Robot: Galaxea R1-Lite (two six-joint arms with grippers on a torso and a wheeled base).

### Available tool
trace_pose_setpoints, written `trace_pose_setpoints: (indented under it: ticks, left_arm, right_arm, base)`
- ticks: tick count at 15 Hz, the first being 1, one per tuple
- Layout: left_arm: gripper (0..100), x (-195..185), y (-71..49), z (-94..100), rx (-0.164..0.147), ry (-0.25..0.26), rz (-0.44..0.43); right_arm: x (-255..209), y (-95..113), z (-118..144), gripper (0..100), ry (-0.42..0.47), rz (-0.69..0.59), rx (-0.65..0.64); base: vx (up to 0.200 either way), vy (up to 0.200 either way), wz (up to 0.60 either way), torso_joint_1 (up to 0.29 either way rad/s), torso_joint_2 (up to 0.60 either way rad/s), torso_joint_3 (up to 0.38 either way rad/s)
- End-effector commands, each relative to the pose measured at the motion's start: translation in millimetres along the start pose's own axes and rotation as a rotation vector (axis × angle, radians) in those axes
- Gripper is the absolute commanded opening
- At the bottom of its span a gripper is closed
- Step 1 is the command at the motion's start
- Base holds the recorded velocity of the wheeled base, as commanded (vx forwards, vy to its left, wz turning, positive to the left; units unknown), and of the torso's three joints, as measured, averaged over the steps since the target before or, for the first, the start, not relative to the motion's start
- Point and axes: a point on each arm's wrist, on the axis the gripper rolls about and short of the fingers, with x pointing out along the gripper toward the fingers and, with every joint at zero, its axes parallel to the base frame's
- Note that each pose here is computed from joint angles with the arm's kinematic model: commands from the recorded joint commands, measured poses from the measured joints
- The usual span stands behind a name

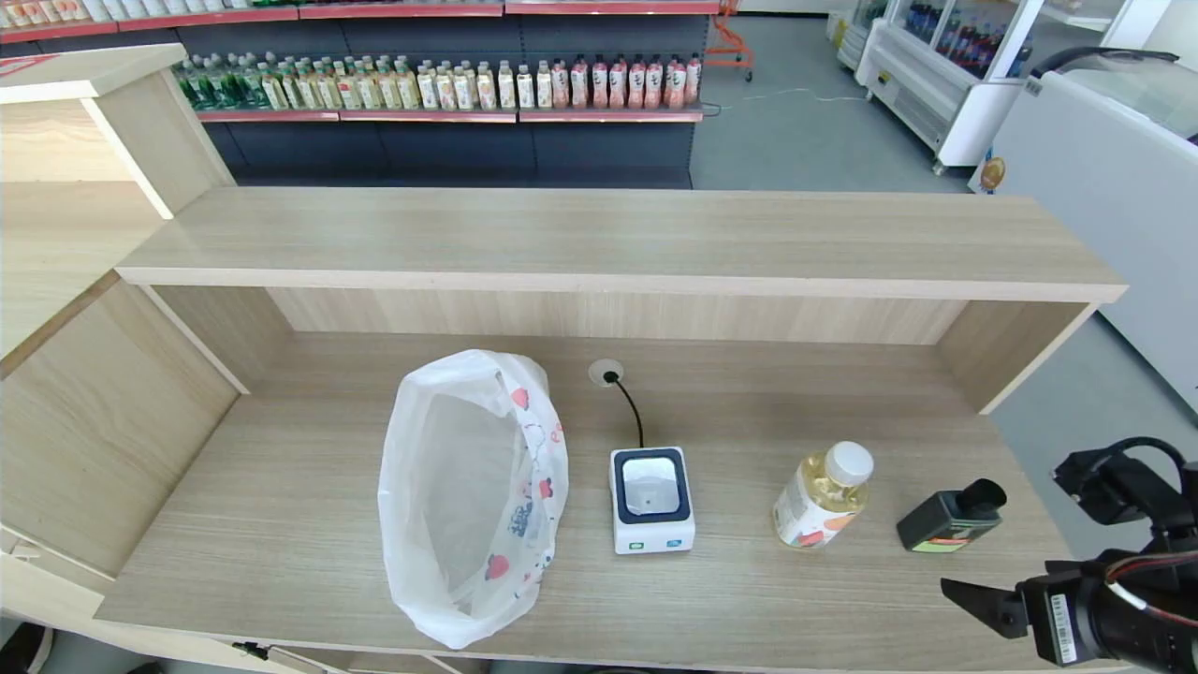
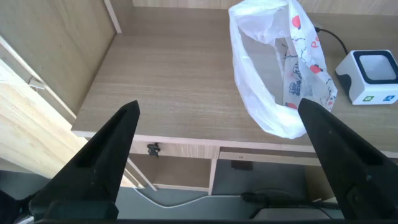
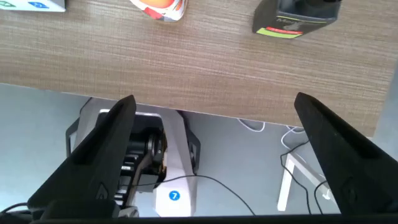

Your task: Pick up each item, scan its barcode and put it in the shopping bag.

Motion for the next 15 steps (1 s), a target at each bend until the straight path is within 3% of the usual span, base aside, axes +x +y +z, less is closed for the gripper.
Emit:
trace_pose_setpoints:
  ticks: [1, 4, 9, 15]
  left_arm:
    - [100, 0, 0.0, 0.0, 0.0, 0.0, 0.0]
    - [100, 0, 0.0, 0.0, 0.0, 0.0, 0.0]
    - [100, 0, 0.0, 0.0, 0.0, 0.0, 0.0]
    - [100, 0, 0.0, 0.0, 0.0, 0.0, 0.0]
  right_arm:
    - [22, 10, -6, 100, 0.072, 0.035, -0.038]
    - [50, 19, -2, 100, 0.044, -0.025, -0.067]
    - [83, 47, 1, 100, -0.019, 0.003, -0.131]
    - [98, 53, 15, 100, -0.055, 0.005, -0.161]
  base:
    - [0.0, 0.0, 0.0, 0.0, 0.0, 0.0]
    - [0.0, 0.0, 0.0, 0.0, 0.0, 0.0]
    - [0.0, 0.0, 0.0, 0.0, 0.0, 0.0]
    - [0.0, 0.0, 0.0, 0.0, 0.0, 0.0]
